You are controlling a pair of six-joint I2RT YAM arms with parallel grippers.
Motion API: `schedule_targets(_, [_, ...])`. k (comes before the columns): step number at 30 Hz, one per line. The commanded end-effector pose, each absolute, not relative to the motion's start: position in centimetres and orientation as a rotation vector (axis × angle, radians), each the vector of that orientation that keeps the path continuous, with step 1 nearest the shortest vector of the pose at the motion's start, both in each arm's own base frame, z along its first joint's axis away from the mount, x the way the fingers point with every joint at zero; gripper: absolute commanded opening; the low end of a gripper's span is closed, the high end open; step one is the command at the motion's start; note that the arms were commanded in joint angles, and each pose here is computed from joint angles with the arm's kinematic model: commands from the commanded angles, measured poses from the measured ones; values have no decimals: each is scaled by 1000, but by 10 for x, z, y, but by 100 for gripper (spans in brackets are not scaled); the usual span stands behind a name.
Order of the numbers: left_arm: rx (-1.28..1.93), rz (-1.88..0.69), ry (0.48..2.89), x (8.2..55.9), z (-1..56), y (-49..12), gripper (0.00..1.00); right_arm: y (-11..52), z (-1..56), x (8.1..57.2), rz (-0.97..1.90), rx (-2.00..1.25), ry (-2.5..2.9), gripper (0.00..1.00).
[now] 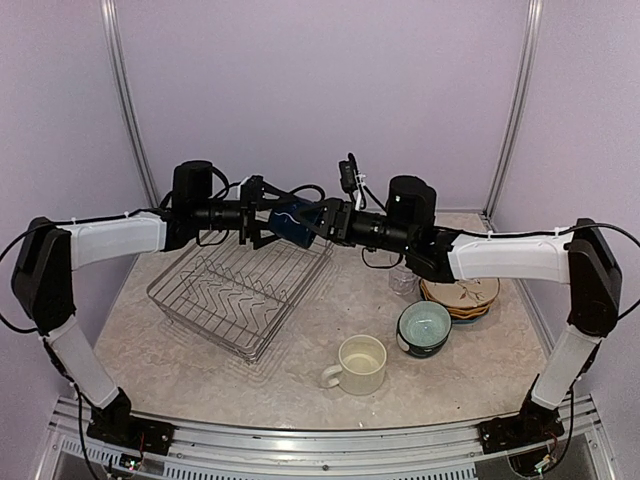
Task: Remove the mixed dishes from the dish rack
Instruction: Pass from the left arm to the right, then place the cup at the center of the board.
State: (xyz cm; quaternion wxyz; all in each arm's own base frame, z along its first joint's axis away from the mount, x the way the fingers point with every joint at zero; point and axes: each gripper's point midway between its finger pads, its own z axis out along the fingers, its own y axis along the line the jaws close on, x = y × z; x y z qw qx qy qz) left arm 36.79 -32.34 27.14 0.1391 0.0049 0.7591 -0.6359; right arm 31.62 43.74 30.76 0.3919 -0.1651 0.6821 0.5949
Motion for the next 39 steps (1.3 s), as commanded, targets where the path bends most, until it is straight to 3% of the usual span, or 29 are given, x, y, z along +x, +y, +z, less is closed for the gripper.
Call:
schedule_targets(1, [187,-1921,1971,355,323,-326,23,433,320,319,1566,-379,1670,61])
schedule_targets(8, [212,-1976,1954,345,320,-336,23,422,318,326,1456,-355,1681,22])
schedule_targets(11, [217,-1982,1955,342,317,-340,23,419,317,328,1405,-357,1689,1])
schedule_targets(13, [220,-1977,1961,342,314,-342,25,418,319,327,1383,-375,1684,0])
schedule_targets(15, [208,-1955,1994,344,305,-343,37,415,322,326,1356,-391,1678,0])
schedule_targets(19, [169,-1836,2050,350,288,-331,96,406,317,322,1271,-426,1706,0])
schedule_targets(20, [167,-1798,2053,351,289,-326,98,402,314,320,1249,-437,1714,0])
schedule_targets(28, [137,-1543,2079,362,286,-281,99,376,290,297,1128,-529,1825,0])
schedule_targets(39, [160,-1308,2089,362,298,-252,99,341,169,274,572,-682,2446,0])
